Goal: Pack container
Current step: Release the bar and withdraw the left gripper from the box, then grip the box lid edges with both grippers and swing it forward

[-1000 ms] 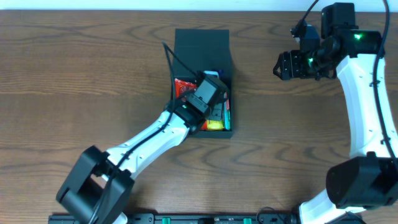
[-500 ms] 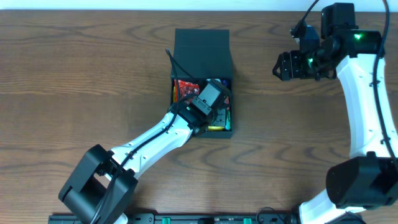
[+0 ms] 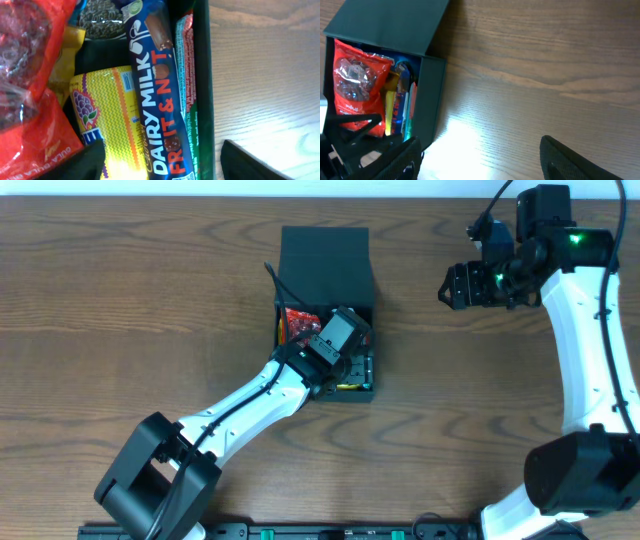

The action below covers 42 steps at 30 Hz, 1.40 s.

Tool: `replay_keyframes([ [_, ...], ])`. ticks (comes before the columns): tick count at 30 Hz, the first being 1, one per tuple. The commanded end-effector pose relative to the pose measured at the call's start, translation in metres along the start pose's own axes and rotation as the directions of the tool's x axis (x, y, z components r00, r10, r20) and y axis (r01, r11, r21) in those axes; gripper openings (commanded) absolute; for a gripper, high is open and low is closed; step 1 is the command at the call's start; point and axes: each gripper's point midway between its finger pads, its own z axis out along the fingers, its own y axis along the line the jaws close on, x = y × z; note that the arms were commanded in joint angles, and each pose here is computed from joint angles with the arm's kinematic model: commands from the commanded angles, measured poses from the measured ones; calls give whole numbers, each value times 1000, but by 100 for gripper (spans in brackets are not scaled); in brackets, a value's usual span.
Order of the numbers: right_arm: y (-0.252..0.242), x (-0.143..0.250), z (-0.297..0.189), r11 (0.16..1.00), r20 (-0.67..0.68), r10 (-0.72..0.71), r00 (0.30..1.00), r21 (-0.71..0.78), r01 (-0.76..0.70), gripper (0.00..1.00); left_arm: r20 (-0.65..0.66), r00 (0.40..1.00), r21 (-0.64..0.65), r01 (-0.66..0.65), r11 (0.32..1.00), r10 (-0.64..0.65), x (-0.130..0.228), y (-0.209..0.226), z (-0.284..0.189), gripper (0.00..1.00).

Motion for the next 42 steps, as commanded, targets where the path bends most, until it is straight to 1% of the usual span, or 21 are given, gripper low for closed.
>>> replay_keyframes([
  [1, 4, 0, -6, 1000, 14, 1, 1000, -12, -1, 75, 13, 1000, 14, -4, 1000, 4, -4, -5, -2, 88],
  [2, 4, 0, -6, 1000, 14, 1, 1000, -12, -1, 75, 22, 1000, 20, -6, 1000, 5, -6, -6, -3, 94],
  [3, 4, 0, -6, 1000, 14, 1, 1000, -12, -1, 75, 33, 999, 26, -6, 1000, 5, -9, -8, -4, 95],
  [7, 4, 0, -6, 1000, 15, 1, 1000, -12, -1, 75, 128, 991, 57, -41, 998, 33, -34, -14, -18, 93],
  [9, 4, -1, -6, 1000, 17, 0, 1000, -12, 0, 74, 212, 976, 42, -55, 998, 45, -54, -11, -32, 88],
  [10, 4, -2, -6, 1000, 22, -1, 1000, -12, 1, 71, 259, 964, 24, -67, 997, 59, -65, -8, -41, 79],
  [11, 4, -3, -6, 1000, 27, -2, 1000, -11, 2, 67, 302, 950, -2, -77, 997, 74, -76, -4, -50, 64],
  [13, 3, -6, -6, 1000, 39, -5, 999, -10, 5, 59, 387, 914, -72, -100, 992, 120, -97, 9, -73, 12],
  [14, 3, -6, -6, 1000, 41, 3, 999, -10, -3, 57, 412, 899, -106, -117, 987, 151, -104, 14, -81, 6],
  [16, 3, -7, -6, 1000, 44, 30, 999, -11, -29, 39, 458, 857, -190, -163, 968, 234, -119, 25, -99, 6],
  [17, 3, -9, -6, 999, 49, 48, 998, -12, -48, 19, 481, 836, -231, -171, 958, 265, -128, 32, -107, 6],
  [18, 3, -11, -6, 998, 59, 68, 996, -13, -68, 7, 503, 812, -267, -180, 947, 296, -137, 37, -114, 6],
  [19, 3, -14, -6, 996, 69, 84, 994, -14, -83, 1, 515, 797, -282, -191, 940, 316, -144, 40, -118, 6],
  [21, 5, -23, -6, 993, 102, 118, 988, -21, -116, 1, 527, 782, -314, -185, 931, 333, -157, 54, -121, 6],
  [23, 8, -33, -3, 993, 132, 119, 984, -28, -117, 2, 522, 797, -321, -146, 936, 303, -165, 76, -119, 6],
  [26, 14, -45, 19, 994, 136, 108, 985, -47, -103, 1, 495, 844, -204, -121, 971, 209, -177, 109, -104, 6],
  [28, 27, -49, 43, 984, 102, 134, 986, -128, -120, 1, 496, 856, -132, -95, 987, 148, -191, 137, -95, 5],
  [30, 43, -54, 70, 962, 59, 159, 986, -234, -141, 1, 507, 860, -81, -13, 997, 52, -202, 169, -86, 6],
  [33, 54, -56, 116, 908, -36, 261, 965, -331, -258, 2, 459, 887, 27, 41, 999, -49, -213, 199, -63, 5],
  [38, 52, -43, 169, 855, -165, 350, 922, -346, -386, 2, 348, 931, 45, 98, 994, -107, -234, 222, -14, 5],
  [42, 48, -31, 192, 834, -231, 385, 894, -329, -444, 2, 255, 940, 45, 221, 974, -225, -231, 238, 13, 5],
])
